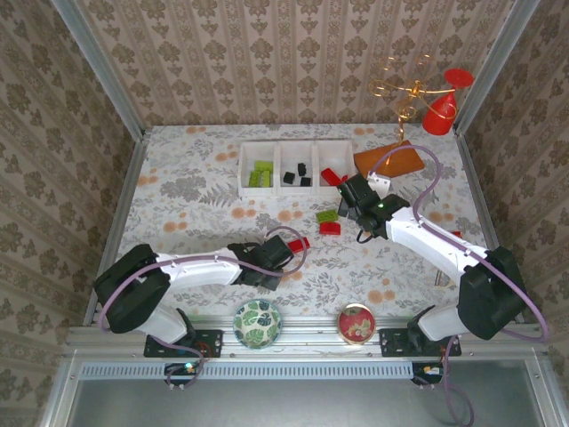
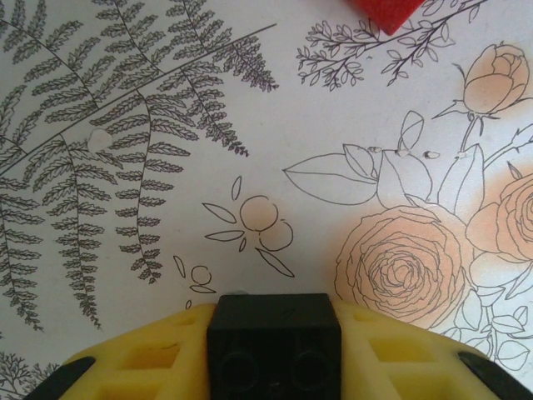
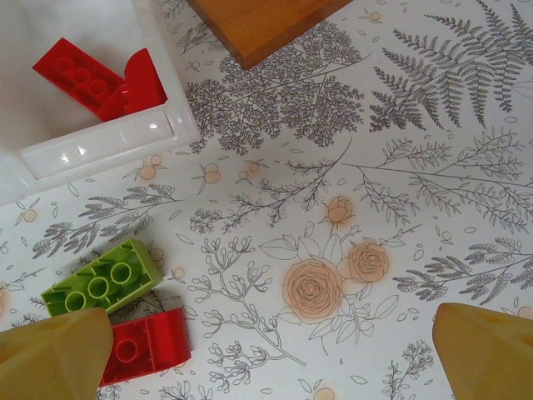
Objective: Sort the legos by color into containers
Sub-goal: Pick up the lego from the middle-left of the table.
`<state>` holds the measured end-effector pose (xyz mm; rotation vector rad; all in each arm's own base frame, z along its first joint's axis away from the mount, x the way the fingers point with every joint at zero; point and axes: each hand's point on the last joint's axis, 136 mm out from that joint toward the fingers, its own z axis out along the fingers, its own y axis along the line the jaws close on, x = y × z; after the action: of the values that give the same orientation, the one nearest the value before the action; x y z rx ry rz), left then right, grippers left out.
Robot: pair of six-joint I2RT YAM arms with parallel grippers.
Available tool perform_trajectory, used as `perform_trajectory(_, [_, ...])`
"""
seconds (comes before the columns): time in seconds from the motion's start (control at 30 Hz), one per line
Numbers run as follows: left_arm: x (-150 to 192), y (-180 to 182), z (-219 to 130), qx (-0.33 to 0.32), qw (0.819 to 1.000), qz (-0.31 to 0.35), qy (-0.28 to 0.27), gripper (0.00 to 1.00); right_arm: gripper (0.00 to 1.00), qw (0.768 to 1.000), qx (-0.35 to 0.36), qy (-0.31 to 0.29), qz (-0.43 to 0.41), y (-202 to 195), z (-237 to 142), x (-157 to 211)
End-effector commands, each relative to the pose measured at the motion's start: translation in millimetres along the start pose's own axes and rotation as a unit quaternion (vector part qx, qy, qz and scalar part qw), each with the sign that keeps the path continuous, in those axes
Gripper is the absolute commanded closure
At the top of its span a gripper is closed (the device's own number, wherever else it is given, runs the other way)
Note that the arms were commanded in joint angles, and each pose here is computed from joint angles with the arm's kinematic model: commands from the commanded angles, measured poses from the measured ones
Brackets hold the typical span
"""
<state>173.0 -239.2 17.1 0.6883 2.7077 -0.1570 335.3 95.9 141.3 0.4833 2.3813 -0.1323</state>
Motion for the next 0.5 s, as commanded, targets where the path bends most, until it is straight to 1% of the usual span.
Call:
perform_trajectory(0.0, [3.1,3.0,0.3,-0.01,1.0,-0.008,0.011,0.67,0.0,1.0,0.023,-0.013,0.015,-10.0,-0.9,-5.1])
perform_trajectory(0.1, [-4.8,3.0,-2.8,-0.01,1.0,-0.011,-0.004,0.68,0.0,1.0,0.02,-0.009,0.017,-9.7,-0.5,-4.4])
perform_trajectory(0.27, [-22.4,-1.8,-7.2,0.007,0.999,-0.019,-0.032,0.68,0.0,1.0,0.02,-0.003,0.022,-12.7,1.0,-2.3])
perform_trajectory(0.47, [-58.1,1.4,-15.0,-0.001,0.997,-0.014,-0.077,0.68,0.0,1.0,0.019,-0.007,0.022,-15.0,1.7,-0.2])
